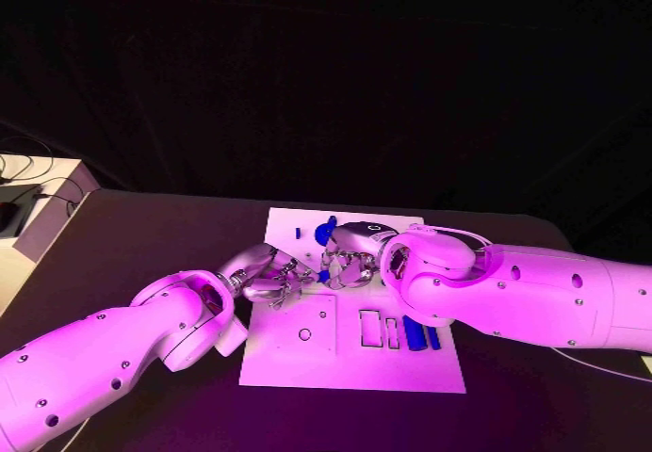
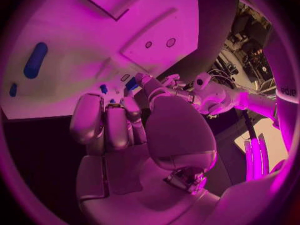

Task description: Assemble the parts on the task board

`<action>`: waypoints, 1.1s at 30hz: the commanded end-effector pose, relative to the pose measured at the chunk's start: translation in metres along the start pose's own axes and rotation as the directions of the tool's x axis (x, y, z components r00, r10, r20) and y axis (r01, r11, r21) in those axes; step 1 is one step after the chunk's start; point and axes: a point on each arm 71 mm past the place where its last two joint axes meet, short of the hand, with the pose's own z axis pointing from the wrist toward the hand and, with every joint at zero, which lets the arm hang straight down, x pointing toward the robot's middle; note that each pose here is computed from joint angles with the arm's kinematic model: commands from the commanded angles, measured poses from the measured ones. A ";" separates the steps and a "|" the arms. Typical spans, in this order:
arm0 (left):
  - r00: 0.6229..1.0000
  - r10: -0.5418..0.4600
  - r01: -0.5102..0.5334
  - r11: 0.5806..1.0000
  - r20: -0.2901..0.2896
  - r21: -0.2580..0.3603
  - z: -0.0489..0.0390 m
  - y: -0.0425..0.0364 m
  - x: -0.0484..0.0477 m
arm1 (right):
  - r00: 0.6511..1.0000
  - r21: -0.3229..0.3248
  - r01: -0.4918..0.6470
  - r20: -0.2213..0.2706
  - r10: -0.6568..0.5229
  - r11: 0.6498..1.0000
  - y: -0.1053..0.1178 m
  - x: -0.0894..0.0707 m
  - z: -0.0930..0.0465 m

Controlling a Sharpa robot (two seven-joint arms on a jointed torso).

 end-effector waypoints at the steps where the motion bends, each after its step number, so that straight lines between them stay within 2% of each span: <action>1: 1.000 0.006 -0.006 1.000 -0.024 0.011 0.0009 -0.0017 0.0026 | 1.000 -0.027 0.004 0.028 -0.003 1.000 0.003 -0.002 0.000; 18: 0.999 0.035 -0.035 0.999 -0.018 0.001 -0.0007 0.0021 -0.0007 | 0.998 -0.057 -0.013 0.060 0.017 0.998 0.008 -0.004 -0.002; 33: 0.999 0.040 -0.040 0.999 -0.002 -0.006 -0.0022 0.0049 -0.0042 | 0.998 -0.074 -0.020 0.056 0.024 0.997 0.010 -0.004 -0.003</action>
